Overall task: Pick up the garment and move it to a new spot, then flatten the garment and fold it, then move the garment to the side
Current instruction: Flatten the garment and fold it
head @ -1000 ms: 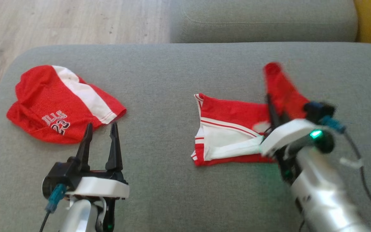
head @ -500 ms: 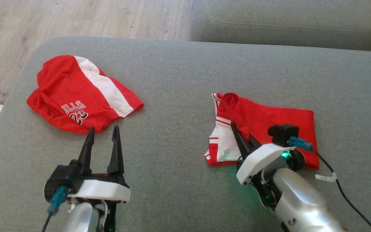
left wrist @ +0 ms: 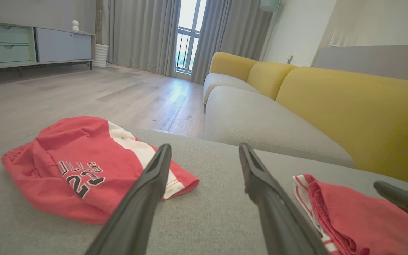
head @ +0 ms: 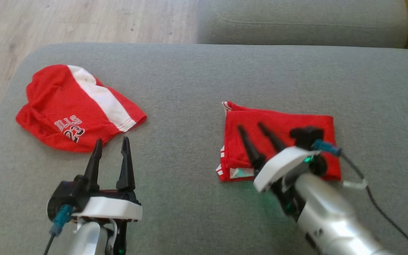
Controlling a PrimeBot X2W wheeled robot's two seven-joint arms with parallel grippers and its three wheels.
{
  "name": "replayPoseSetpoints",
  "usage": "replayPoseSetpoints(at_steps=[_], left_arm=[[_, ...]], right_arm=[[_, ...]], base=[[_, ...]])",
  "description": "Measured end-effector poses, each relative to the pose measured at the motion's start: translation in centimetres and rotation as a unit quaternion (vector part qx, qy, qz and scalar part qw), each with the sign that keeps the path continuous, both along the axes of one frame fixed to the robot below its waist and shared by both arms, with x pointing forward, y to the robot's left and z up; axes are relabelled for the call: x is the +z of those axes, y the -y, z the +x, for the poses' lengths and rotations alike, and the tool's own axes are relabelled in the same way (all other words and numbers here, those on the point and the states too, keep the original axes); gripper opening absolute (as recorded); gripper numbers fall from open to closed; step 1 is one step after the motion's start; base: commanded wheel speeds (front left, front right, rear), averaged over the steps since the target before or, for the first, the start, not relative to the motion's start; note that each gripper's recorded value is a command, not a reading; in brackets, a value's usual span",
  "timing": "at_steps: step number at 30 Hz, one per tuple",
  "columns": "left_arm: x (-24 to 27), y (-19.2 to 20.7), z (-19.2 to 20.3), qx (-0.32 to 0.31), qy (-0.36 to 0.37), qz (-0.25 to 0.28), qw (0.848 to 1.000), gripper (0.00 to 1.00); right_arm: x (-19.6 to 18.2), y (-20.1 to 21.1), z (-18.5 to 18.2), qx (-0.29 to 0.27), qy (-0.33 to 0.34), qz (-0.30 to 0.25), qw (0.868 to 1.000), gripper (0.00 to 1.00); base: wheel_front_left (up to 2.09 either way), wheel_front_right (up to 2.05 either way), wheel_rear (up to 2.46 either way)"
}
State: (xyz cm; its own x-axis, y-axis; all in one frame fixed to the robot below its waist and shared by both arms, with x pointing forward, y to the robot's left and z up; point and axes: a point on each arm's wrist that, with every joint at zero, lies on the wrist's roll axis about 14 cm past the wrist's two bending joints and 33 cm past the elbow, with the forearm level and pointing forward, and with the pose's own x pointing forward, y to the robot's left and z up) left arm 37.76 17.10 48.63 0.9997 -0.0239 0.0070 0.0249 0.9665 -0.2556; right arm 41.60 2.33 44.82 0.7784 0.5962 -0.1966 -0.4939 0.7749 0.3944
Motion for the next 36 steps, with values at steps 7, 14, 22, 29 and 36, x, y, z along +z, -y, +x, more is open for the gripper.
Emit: replayPoseSetpoints(at_steps=[7, 14, 22, 29, 36], left_arm=[[2.3, 1.7, 1.1, -0.022, 0.036, -0.007, 0.999, 1.00], [3.6, 2.6, 1.4, -0.035, 0.055, -0.012, 0.998, 1.00], [3.2, 3.5, 1.0, -0.044, 0.050, -0.015, 0.998, 1.00], [2.5, 3.8, 0.9, -0.047, 0.041, -0.016, 0.998, 1.00], [2.6, 3.7, 0.9, -0.046, 0.043, -0.017, 0.998, 1.00]], right_arm=[[4.8, 7.2, 5.2, -0.096, 0.117, -0.070, 0.986, 1.00], [4.0, 15.6, 3.5, -0.207, 0.137, -0.116, 0.962, 1.00], [3.8, 21.4, 0.3, -0.284, 0.149, -0.146, 0.936, 1.00], [3.6, 21.5, -0.6, -0.289, 0.147, -0.137, 0.936, 1.00], [2.8, 20.9, -1.1, -0.280, 0.137, -0.135, 0.941, 1.00]], base=[[0.00, 0.00, 0.00], [0.00, 0.00, 0.00], [0.00, 0.00, 0.00], [0.00, 0.00, 0.00], [0.00, 0.00, 0.00]])
